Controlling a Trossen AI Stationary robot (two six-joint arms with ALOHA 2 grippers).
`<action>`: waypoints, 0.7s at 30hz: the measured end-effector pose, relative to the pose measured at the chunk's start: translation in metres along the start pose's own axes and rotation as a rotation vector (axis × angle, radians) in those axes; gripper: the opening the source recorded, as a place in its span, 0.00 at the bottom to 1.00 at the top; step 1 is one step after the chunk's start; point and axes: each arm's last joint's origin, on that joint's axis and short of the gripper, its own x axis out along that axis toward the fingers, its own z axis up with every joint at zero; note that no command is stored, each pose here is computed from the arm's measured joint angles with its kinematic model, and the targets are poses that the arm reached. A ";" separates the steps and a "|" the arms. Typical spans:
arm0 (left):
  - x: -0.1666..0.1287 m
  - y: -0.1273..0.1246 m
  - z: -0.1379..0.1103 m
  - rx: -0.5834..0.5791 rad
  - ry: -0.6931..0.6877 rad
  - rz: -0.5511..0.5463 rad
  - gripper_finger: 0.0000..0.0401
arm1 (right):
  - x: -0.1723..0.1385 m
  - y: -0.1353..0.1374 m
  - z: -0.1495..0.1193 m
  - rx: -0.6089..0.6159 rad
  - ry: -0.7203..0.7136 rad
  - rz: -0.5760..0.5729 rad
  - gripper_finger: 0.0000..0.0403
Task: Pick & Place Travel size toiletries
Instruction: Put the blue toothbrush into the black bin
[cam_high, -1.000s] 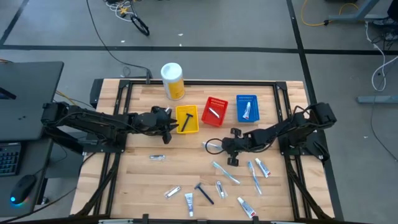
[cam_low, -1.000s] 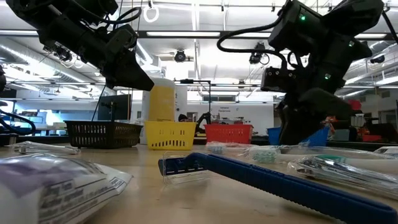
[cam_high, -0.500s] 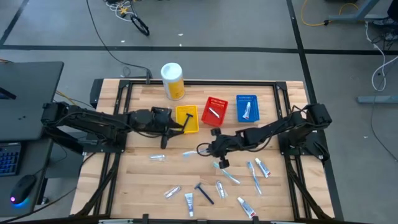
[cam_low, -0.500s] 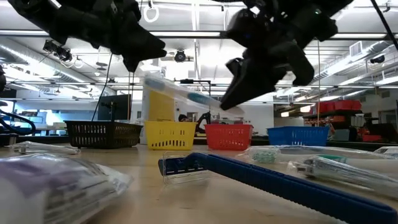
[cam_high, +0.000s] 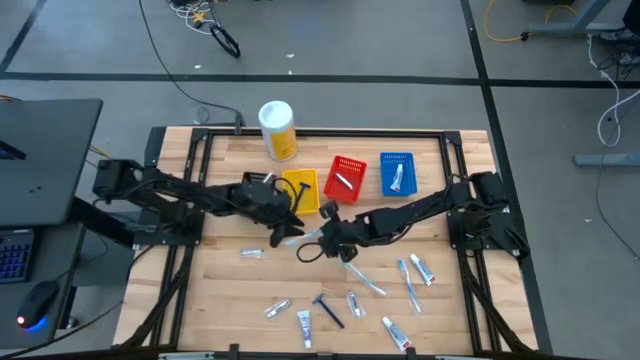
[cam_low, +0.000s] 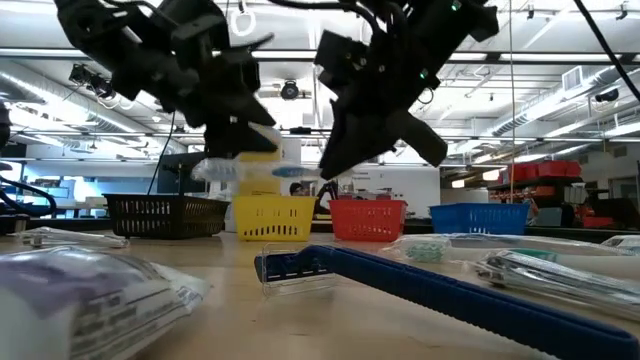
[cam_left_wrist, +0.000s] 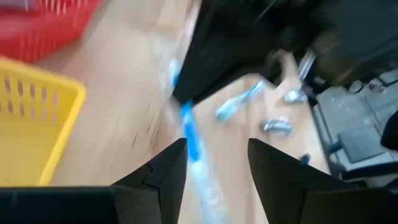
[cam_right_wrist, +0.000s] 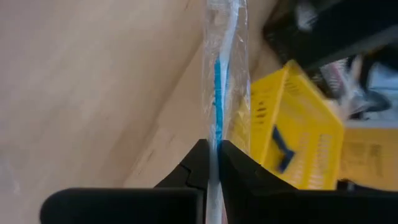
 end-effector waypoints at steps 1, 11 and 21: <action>0.004 0.002 -0.001 -0.005 0.012 0.006 0.44 | -0.001 -0.001 0.000 -0.006 0.008 -0.010 0.06; 0.021 0.009 -0.007 -0.006 0.063 0.034 0.43 | 0.000 -0.005 0.001 0.010 -0.004 -0.033 0.07; 0.026 0.013 -0.011 0.033 0.080 0.040 0.34 | 0.002 -0.011 -0.001 0.031 -0.012 -0.049 0.07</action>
